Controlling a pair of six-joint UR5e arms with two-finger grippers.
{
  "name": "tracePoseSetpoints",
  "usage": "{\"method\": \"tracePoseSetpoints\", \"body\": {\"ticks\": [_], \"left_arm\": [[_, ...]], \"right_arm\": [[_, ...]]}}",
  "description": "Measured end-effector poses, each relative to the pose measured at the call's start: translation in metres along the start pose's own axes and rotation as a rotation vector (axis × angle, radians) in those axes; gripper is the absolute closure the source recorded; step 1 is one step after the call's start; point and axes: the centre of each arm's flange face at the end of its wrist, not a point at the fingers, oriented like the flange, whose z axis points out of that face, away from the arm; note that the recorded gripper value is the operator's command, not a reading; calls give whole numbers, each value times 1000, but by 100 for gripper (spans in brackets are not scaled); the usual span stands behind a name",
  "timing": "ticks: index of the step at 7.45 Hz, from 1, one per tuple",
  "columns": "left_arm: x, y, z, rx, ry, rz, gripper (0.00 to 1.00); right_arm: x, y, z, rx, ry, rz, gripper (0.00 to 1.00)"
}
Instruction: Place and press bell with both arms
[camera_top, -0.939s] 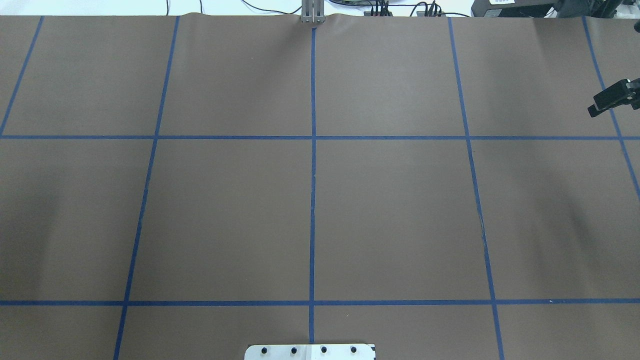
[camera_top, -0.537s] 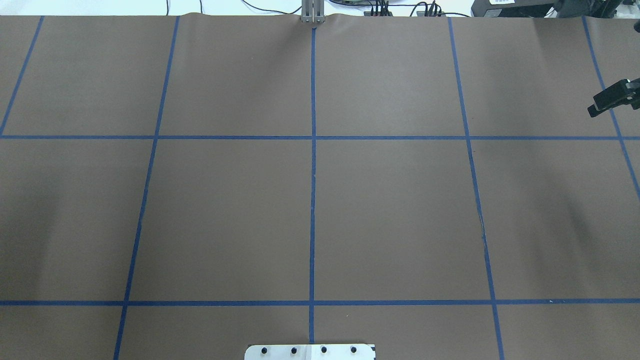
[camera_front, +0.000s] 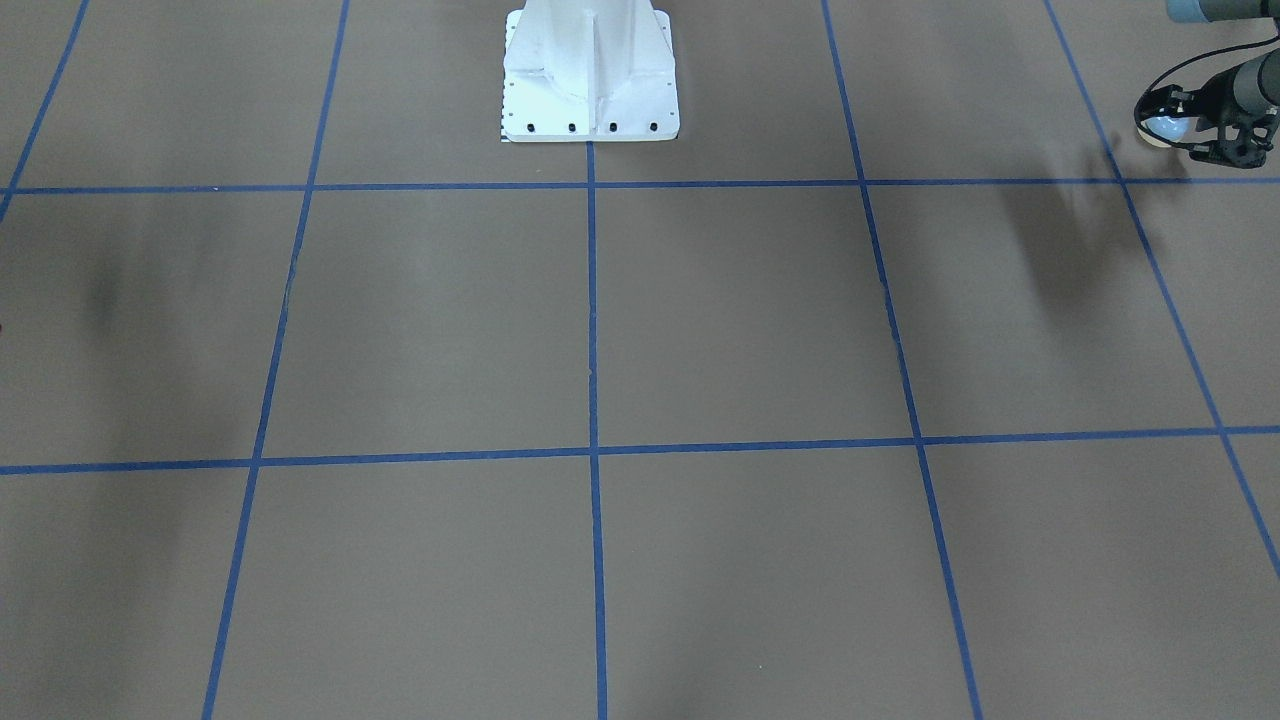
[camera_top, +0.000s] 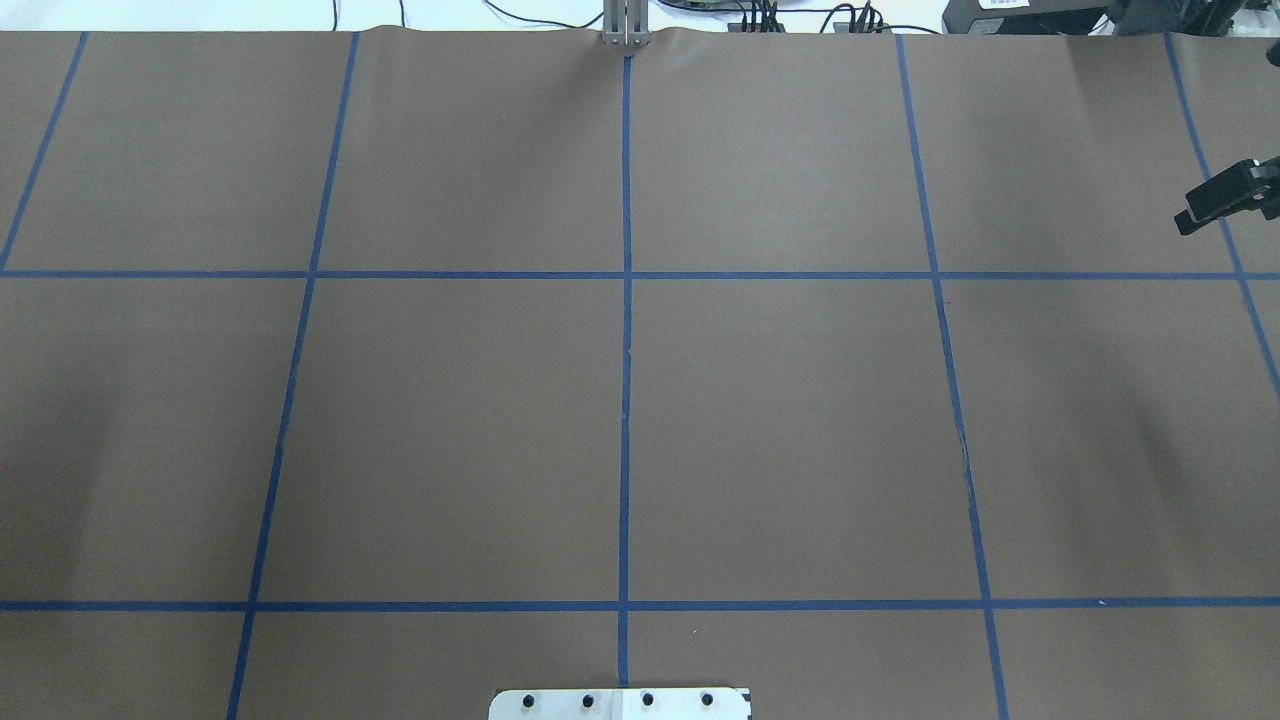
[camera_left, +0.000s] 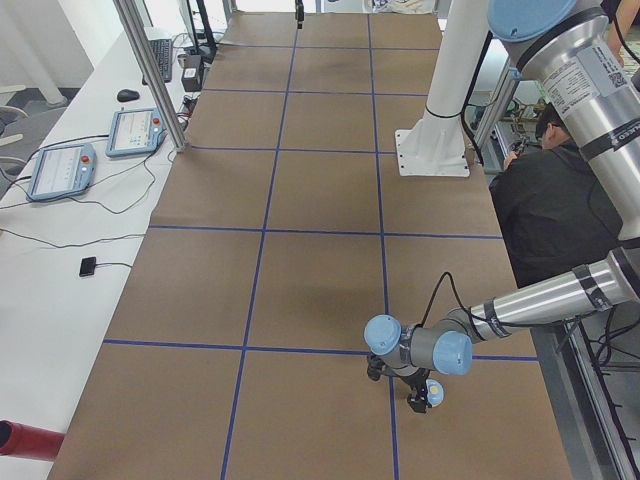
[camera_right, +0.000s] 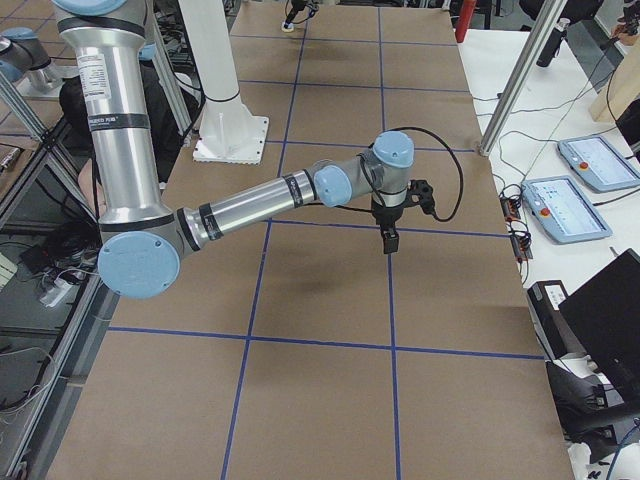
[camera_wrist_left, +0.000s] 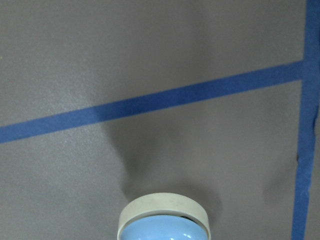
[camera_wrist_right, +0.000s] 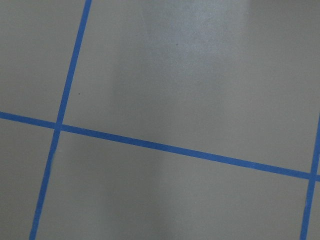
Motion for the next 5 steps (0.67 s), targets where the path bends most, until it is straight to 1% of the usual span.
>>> {"method": "tracePoseSetpoints", "body": {"ticks": [5], "left_arm": [[-3, -2, 7, -18, -5, 1, 0]], "right_arm": [[-1, 0, 1, -3, -1, -1, 0]]}}
